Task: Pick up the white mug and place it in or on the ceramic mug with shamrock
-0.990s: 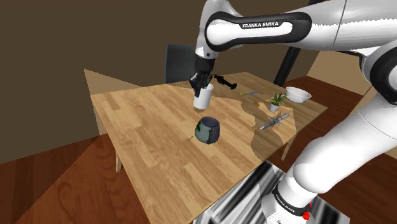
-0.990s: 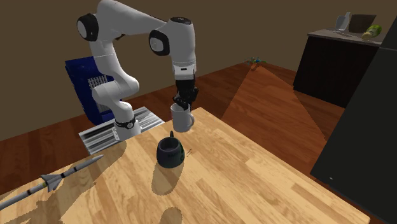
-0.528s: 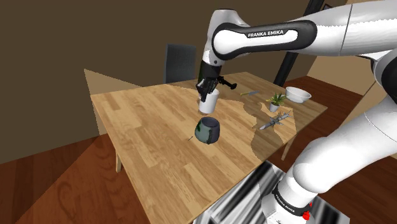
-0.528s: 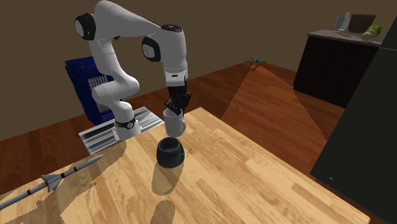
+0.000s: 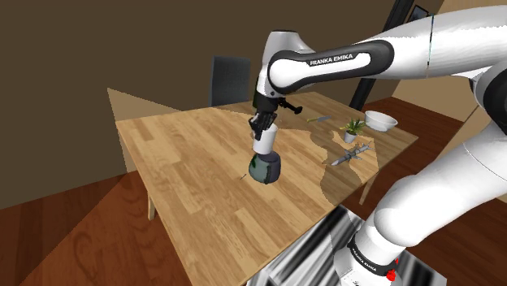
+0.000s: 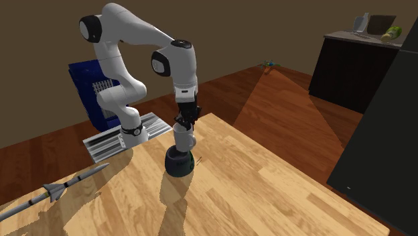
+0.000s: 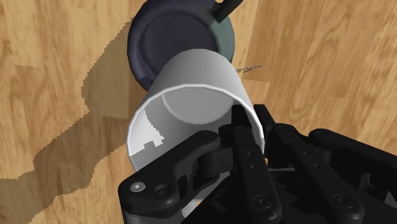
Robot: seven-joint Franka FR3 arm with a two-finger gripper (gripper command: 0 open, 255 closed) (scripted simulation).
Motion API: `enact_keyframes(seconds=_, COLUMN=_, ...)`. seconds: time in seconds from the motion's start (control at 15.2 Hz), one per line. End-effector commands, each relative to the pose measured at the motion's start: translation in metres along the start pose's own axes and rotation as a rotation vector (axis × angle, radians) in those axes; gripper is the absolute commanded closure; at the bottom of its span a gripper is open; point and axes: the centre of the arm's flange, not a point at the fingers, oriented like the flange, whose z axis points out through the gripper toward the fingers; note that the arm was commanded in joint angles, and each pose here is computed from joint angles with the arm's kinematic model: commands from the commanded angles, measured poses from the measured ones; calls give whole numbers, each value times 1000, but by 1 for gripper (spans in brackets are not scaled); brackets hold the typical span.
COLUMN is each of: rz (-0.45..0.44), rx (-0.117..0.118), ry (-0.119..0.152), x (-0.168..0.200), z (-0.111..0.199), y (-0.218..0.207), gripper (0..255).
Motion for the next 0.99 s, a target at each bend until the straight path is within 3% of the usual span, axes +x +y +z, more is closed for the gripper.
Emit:
enact_keyframes(seconds=0.0, rz=0, rx=0, ry=1, x=-1, z=11, y=0, gripper=255)
enact_keyframes(seconds=0.2, rz=0, rx=0, ry=1, x=-1, z=27, y=0, gripper=255)
enact_keyframes(seconds=0.73, rz=0, rx=0, ry=1, x=-1, z=27, y=0, gripper=255)
enact_keyframes(seconds=0.79, rz=0, rx=0, ry=1, x=-1, z=27, y=0, gripper=0)
enact_keyframes(seconds=0.92, rz=0, rx=0, ry=1, x=-1, z=27, y=0, gripper=0)
